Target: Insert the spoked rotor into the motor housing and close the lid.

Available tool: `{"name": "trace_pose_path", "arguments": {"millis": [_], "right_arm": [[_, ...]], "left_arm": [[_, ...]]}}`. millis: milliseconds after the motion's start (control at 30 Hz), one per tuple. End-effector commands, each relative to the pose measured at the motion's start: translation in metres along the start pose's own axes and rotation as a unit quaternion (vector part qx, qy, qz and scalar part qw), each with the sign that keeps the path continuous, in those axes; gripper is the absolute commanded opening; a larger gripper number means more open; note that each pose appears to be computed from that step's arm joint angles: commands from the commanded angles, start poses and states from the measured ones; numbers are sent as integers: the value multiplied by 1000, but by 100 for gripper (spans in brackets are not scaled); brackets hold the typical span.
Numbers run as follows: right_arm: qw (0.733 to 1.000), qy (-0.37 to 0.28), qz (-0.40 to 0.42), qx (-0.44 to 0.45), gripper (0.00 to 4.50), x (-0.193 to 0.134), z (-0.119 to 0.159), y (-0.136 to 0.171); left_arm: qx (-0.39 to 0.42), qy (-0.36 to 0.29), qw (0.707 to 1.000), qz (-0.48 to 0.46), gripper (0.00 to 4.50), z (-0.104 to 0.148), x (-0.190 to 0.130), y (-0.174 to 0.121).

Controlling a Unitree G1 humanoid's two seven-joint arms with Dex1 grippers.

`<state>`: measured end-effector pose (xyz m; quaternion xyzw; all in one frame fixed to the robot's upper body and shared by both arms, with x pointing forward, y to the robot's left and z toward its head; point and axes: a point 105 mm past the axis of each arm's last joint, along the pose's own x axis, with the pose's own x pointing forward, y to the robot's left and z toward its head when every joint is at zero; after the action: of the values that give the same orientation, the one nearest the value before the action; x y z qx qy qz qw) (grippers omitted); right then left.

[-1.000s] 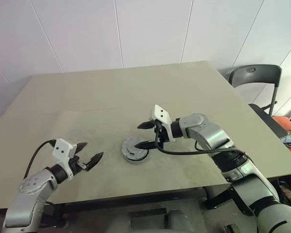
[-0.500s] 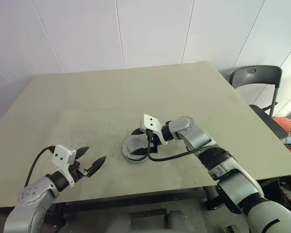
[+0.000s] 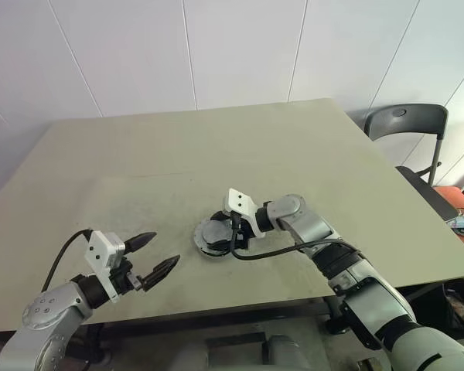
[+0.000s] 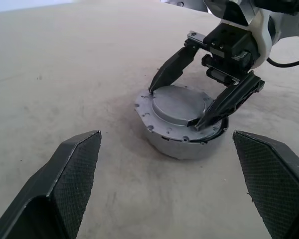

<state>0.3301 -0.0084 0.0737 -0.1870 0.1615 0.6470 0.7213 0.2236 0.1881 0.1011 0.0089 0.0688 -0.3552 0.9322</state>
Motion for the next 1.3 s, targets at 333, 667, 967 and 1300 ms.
{"name": "trace_pose_path", "arguments": {"millis": [333, 667, 967, 1300], "right_arm": [[999, -53, 10, -8, 322, -11, 28, -3], [999, -32, 23, -27, 322, -12, 21, -1], [999, -21, 37, -30, 322, -10, 15, 1], [999, -3, 35, -25, 322, -10, 9, -2]], "left_arm": [[6, -2, 1000, -22, 450, 13, -6, -7], [6, 4, 1000, -5, 450, -3, -14, 3], [-4, 10, 1000, -12, 450, -10, -19, 3], [1, 14, 1000, -8, 450, -10, -16, 3]]}}
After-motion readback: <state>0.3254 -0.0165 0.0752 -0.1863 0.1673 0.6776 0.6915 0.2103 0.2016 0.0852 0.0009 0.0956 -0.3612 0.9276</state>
